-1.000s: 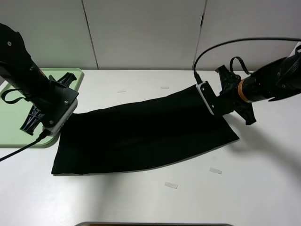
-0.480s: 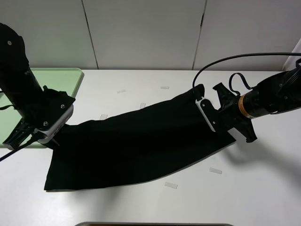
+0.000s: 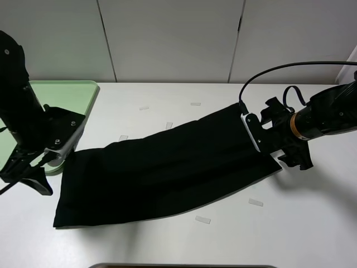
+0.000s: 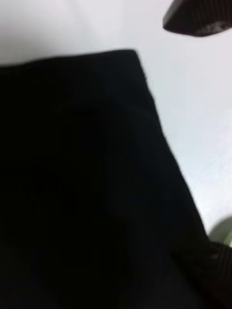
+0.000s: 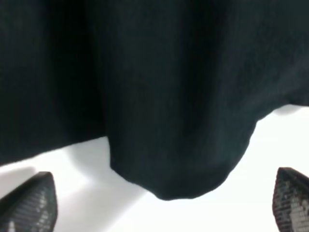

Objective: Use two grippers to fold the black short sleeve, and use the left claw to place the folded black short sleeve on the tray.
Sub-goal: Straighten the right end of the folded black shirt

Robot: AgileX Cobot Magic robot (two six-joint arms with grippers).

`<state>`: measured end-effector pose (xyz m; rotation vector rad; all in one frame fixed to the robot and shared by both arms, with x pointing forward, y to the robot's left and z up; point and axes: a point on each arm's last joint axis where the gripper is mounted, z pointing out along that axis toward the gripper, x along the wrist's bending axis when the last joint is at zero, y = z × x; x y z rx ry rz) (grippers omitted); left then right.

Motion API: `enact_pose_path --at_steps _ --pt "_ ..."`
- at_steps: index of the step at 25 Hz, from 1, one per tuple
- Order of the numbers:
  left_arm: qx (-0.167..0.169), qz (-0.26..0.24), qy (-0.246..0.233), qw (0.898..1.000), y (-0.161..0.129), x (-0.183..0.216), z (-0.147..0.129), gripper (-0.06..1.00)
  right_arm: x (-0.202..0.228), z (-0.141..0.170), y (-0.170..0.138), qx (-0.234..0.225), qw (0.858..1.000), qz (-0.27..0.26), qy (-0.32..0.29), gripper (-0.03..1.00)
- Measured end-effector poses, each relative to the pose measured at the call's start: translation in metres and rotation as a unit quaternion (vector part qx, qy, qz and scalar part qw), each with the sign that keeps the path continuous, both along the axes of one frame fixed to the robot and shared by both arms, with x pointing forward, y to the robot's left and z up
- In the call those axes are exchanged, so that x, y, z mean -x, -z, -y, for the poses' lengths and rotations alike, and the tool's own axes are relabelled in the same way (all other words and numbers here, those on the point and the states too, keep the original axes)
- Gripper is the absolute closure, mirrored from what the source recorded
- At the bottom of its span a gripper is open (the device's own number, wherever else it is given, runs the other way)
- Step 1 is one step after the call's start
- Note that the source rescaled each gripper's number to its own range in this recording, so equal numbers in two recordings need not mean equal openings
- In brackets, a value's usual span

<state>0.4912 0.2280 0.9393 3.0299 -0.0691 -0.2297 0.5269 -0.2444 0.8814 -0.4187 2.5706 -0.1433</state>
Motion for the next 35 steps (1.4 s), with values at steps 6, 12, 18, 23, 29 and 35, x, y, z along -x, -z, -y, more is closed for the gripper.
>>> enact_pose_path --at_steps 6,12,18,23,29,35 --pt "0.003 0.024 -0.017 1.000 0.000 -0.005 0.001 0.06 0.000 0.004 -0.002 0.012 1.000 0.004 0.020 -0.03" --pt "0.018 0.134 -0.050 0.990 -0.020 -0.021 0.002 0.06 -0.012 0.004 -0.056 -0.013 0.993 0.100 0.053 -0.03" --pt "0.101 0.346 -0.144 0.922 -0.107 -0.035 0.004 0.06 -0.005 0.000 -0.144 -0.174 0.949 0.229 0.129 -0.03" --pt "0.206 0.450 -0.232 0.837 -0.184 0.002 -0.003 0.04 0.029 -0.001 -0.209 -0.343 0.877 0.294 0.162 -0.03" --pt "0.261 0.511 -0.232 0.785 -0.237 0.065 -0.016 -0.05 0.077 0.003 -0.263 -0.429 0.820 0.359 0.122 -0.03" --pt "0.332 0.514 -0.279 0.740 -0.266 0.149 -0.034 -0.06 0.124 0.012 -0.299 -0.505 0.755 0.403 0.111 -0.03"
